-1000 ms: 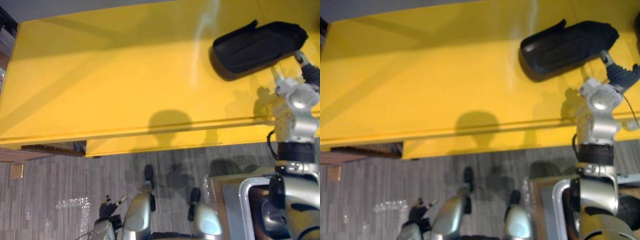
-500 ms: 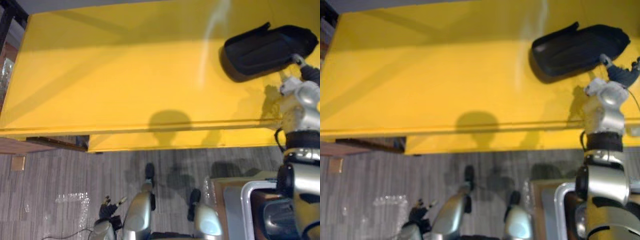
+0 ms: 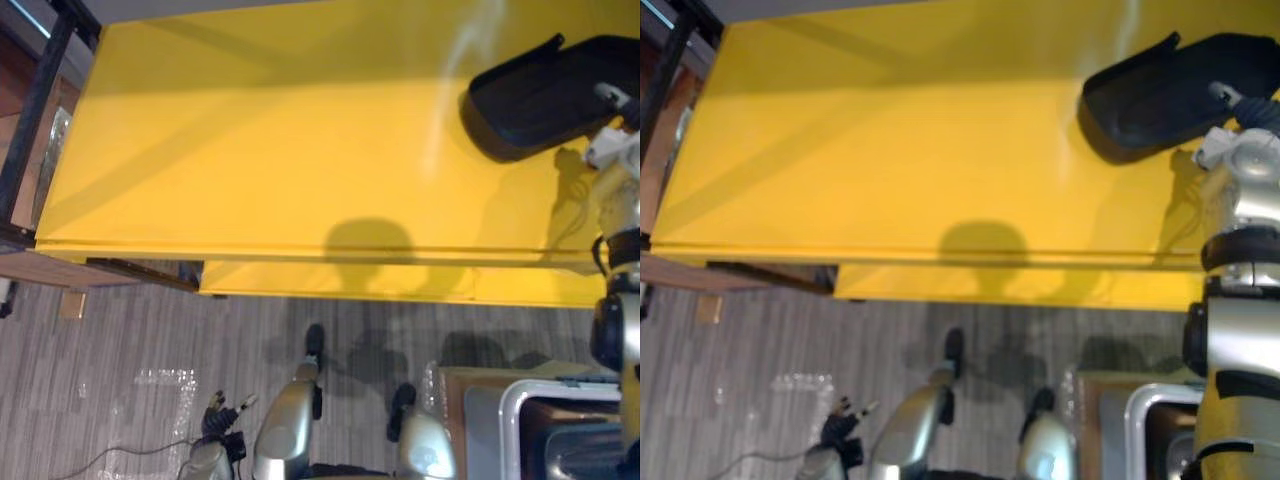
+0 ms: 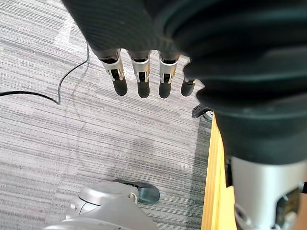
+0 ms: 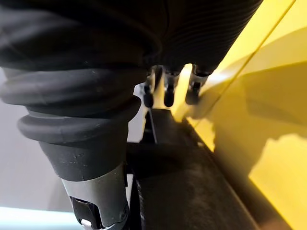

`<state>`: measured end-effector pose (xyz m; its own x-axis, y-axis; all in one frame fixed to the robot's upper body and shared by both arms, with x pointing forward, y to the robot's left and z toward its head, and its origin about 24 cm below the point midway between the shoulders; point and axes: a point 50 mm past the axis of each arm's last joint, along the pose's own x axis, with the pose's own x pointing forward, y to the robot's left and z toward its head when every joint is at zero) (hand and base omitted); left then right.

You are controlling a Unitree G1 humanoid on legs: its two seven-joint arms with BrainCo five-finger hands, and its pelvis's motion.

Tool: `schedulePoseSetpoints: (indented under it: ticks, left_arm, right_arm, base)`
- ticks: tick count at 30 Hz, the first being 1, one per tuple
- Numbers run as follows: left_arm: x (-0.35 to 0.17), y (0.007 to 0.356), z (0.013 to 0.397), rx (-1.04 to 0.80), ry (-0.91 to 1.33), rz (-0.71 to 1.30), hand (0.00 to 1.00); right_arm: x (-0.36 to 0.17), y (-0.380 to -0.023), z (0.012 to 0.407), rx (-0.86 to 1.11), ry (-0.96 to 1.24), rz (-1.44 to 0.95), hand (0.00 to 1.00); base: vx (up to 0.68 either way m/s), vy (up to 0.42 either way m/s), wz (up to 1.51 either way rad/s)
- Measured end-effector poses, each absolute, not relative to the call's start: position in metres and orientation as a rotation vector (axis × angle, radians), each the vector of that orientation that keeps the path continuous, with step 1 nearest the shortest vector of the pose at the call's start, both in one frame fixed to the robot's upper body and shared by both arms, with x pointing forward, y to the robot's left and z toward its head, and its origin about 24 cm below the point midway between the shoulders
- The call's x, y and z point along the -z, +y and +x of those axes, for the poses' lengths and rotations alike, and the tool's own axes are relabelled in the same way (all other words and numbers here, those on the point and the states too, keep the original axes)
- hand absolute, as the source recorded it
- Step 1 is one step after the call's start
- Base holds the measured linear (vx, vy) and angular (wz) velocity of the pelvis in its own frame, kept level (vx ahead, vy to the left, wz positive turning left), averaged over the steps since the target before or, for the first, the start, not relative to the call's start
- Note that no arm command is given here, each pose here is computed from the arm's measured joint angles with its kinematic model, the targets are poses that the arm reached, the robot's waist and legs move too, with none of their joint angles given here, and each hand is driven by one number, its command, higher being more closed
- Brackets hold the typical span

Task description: Walk over and take plastic housings, then place them on the shelf

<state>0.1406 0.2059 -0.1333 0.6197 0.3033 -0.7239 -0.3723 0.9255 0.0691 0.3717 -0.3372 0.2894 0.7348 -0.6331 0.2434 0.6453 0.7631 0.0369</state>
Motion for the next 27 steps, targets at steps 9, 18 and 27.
schedulePoseSetpoints:
  ticks: [9, 18, 27]
  left_arm:
    - [0.131, 0.205, 0.143, -0.369, 0.792, -0.099, 0.0]
    - [0.13, 0.206, 0.145, -0.365, 0.773, -0.099, 0.0]
    - [0.127, 0.203, 0.155, -0.349, 0.756, -0.098, 0.0]
  right_arm:
    - [-0.332, -0.332, 0.368, 0.705, -0.35, -0.169, 0.0]
    - [-0.347, -0.33, 0.361, 0.904, -0.415, -0.337, 0.0]
    - [-0.335, -0.32, 0.352, 0.999, -0.473, -0.252, 0.0]
  base:
    - [0.01, -0.023, 0.07]
    - [0.01, -0.016, 0.0]
    - [0.01, -0.019, -0.08]
